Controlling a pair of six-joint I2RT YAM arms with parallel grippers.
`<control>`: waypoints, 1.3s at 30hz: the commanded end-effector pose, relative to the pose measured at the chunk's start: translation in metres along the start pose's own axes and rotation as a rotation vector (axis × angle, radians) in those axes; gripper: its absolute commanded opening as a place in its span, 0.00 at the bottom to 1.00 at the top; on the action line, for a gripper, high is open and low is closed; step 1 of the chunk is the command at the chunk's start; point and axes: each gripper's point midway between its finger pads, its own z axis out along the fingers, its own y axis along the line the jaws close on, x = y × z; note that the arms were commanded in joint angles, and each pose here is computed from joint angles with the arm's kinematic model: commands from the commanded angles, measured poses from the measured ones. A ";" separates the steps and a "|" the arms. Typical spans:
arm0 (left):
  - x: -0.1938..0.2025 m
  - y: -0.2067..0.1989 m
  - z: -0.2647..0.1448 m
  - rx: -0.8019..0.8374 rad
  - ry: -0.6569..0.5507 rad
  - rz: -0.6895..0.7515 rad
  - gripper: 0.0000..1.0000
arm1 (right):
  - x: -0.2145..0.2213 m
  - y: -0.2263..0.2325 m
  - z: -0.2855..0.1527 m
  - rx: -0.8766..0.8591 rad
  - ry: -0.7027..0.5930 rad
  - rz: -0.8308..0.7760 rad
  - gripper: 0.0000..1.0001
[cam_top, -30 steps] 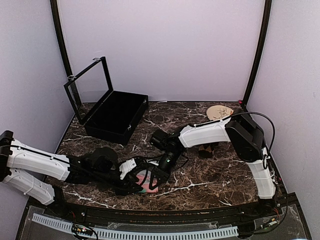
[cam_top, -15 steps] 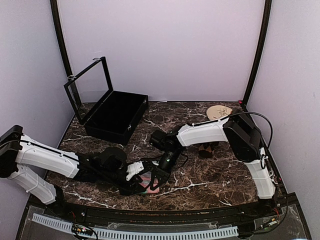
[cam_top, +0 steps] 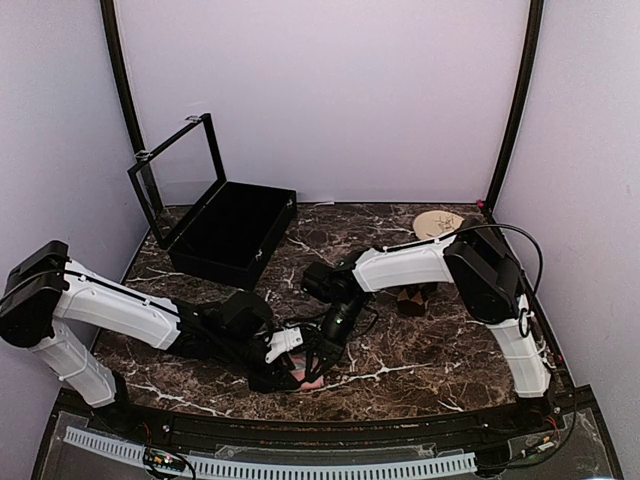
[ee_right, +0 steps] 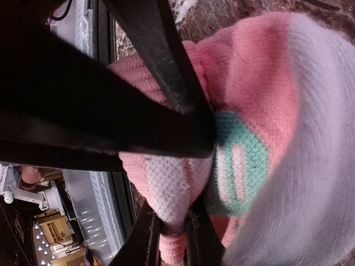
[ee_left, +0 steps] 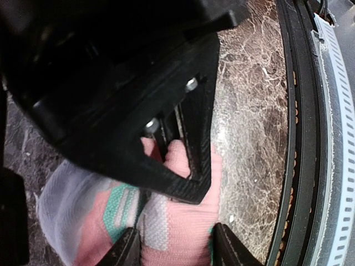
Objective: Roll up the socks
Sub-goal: Roll the sock at the center of the board.
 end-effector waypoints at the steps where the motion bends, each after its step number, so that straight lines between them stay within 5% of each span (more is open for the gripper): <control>1: 0.024 -0.015 0.007 0.086 0.114 -0.013 0.46 | 0.001 -0.011 -0.001 0.007 0.007 0.016 0.00; 11: 0.034 -0.018 0.020 0.129 0.186 -0.060 0.25 | 0.004 -0.015 -0.001 0.026 0.011 0.028 0.00; 14: 0.034 -0.017 0.021 0.145 0.183 -0.088 0.23 | 0.001 -0.016 -0.003 0.034 -0.002 0.027 0.08; 25: 0.027 -0.010 0.019 0.166 0.149 -0.226 0.20 | 0.000 -0.017 -0.017 0.049 -0.097 0.041 0.37; 39: 0.023 -0.003 0.015 0.201 0.100 -0.384 0.22 | -0.008 -0.019 -0.055 0.095 -0.290 0.034 0.38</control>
